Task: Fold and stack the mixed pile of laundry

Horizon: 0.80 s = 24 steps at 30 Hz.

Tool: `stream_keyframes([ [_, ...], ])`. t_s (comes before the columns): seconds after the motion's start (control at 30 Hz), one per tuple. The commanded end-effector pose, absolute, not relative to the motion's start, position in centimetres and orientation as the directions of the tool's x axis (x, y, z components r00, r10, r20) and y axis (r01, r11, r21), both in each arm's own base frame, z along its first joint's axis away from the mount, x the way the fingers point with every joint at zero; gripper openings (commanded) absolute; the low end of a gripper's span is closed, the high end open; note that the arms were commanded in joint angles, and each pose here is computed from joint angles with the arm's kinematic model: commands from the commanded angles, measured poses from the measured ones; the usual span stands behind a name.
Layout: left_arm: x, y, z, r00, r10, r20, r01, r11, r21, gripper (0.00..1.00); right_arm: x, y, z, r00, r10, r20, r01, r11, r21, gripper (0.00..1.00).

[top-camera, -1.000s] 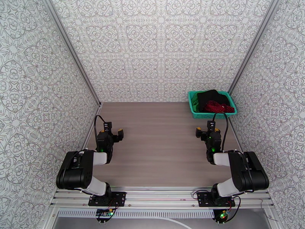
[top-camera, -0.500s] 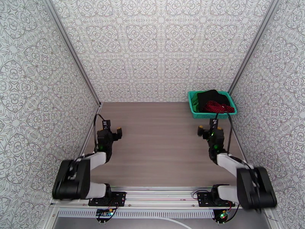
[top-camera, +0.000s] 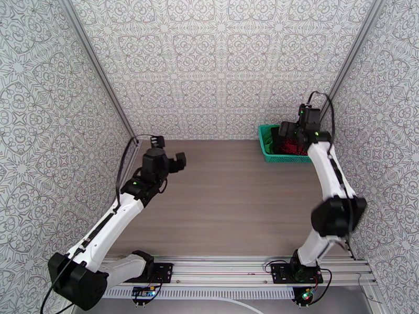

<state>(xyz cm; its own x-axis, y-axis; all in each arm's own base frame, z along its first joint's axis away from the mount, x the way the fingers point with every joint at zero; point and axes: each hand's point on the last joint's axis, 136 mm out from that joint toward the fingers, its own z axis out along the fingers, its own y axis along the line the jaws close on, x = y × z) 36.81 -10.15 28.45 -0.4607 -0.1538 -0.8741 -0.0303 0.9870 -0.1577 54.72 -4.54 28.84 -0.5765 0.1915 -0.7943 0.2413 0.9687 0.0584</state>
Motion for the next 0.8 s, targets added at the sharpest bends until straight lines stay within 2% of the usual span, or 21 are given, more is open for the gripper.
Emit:
stream_keyframes([
  [0.0, 35.4, -11.3, 26.9, -0.551, -0.132, -0.824, -0.017, 0.989, -0.147, 0.99, 56.1, -4.5, 23.6, -0.708, 0.188, -0.680, 0.217, 0.975, 0.044, 0.97],
  [0.17, 35.9, -13.3, 25.7, -0.561, -0.105, -0.821, 0.038, 0.988, -0.152, 0.97, 60.7, -4.1, 19.4, -0.733, 0.176, -0.657, 0.176, 0.982, 0.066, 0.92],
  [0.33, 36.9, -14.0, 24.1, -0.587, -0.057, -0.808, 0.060, 0.992, -0.113, 0.96, 62.6, -4.3, 16.8, -0.734, 0.196, -0.650, 0.192, 0.978, 0.078, 0.89],
  [0.47, 37.5, -14.5, 23.1, -0.605, -0.032, -0.795, 0.067, 0.994, -0.091, 0.94, 63.5, -4.3, 15.6, -0.720, 0.227, -0.656, 0.207, 0.972, 0.109, 0.79],
  [0.57, 37.6, -14.8, 22.8, -0.611, -0.023, -0.791, 0.072, 0.994, -0.084, 0.94, 64.0, -4.1, 15.6, -0.706, 0.244, -0.665, 0.205, 0.969, 0.138, 0.53],
  [0.63, 37.6, -15.0, 22.8, -0.610, -0.017, -0.792, 0.075, 0.994, -0.079, 0.94, 64.4, -3.5, 16.3, -0.692, 0.245, -0.679, 0.182, 0.970, 0.164, 0.25],
  [0.67, 37.5, -15.0, 22.9, -0.609, -0.012, -0.793, 0.077, 0.994, -0.074, 0.94, 64.4, -3.6, 17.0, -0.681, 0.251, -0.688, 0.183, 0.968, 0.172, 0.03],
  [0.7, 37.4, -15.1, 23.0, -0.607, -0.009, -0.795, 0.078, 0.994, -0.071, 0.94, 64.4, -3.6, 17.8, -0.668, 0.255, -0.699, 0.185, 0.967, 0.176, 0.00],
  [0.77, 37.3, -15.3, 23.4, -0.599, -0.007, -0.801, 0.083, 0.994, -0.071, 0.94, 64.1, -3.2, 20.0, -0.639, 0.248, -0.728, 0.157, 0.969, 0.192, 0.00],
])
